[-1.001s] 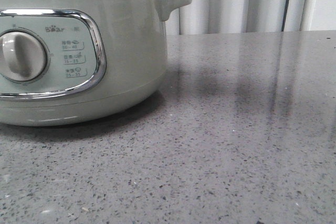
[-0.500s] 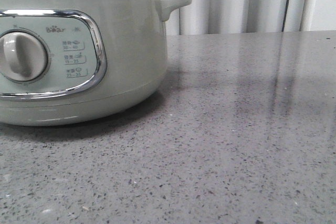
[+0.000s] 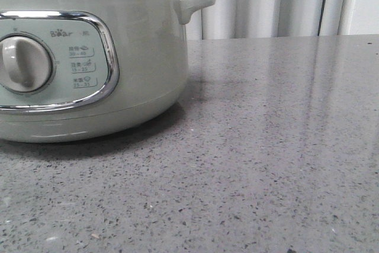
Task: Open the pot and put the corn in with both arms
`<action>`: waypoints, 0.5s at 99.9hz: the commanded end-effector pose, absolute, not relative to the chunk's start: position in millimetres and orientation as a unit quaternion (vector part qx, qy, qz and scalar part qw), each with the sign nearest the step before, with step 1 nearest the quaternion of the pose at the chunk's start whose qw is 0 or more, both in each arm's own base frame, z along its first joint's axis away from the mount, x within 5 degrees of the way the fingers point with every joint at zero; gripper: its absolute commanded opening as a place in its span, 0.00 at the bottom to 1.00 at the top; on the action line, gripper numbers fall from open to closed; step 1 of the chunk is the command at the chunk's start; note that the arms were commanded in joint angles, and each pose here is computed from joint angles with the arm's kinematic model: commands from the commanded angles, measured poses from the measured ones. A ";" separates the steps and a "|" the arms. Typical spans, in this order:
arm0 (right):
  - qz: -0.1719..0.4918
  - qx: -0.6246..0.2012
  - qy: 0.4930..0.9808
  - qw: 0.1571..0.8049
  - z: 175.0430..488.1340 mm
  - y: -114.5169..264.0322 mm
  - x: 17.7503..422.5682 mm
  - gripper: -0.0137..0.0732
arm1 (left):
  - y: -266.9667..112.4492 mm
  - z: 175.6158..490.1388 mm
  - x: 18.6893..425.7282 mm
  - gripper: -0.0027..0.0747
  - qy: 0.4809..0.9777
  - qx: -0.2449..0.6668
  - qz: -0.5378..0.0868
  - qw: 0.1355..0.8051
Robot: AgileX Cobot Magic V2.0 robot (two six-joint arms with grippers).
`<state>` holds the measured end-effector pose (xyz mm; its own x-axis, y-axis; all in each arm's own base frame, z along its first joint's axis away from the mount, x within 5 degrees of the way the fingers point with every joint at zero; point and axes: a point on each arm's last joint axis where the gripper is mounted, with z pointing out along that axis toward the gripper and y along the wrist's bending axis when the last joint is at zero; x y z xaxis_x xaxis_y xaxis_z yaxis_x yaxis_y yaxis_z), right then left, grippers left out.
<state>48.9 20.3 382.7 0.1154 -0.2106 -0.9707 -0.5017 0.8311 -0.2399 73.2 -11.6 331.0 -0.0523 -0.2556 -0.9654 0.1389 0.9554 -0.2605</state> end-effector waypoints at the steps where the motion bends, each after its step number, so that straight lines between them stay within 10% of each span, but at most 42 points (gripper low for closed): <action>1: 0.111 -0.262 0.591 0.754 381.1 6.2 29.8 0.11 | -11.9 344.3 73.1 0.01 0.691 -0.040 -0.152 0.706; 23: 0.129 -0.222 0.530 0.808 365.1 -27.8 -7.7 0.11 | -12.0 344.1 73.1 0.01 0.691 -0.040 -0.152 0.705; 50: 0.118 -0.231 0.564 0.784 352.2 -23.0 0.4 0.11 | -12.1 344.3 73.1 0.01 0.690 -0.043 -0.156 0.705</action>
<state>4.4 -20.9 345.4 0.2603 -0.0915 -0.9612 -0.4615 0.8626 -0.2071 73.0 -12.2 327.8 -0.0876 -0.2525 -0.9636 0.1362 0.9552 -0.2627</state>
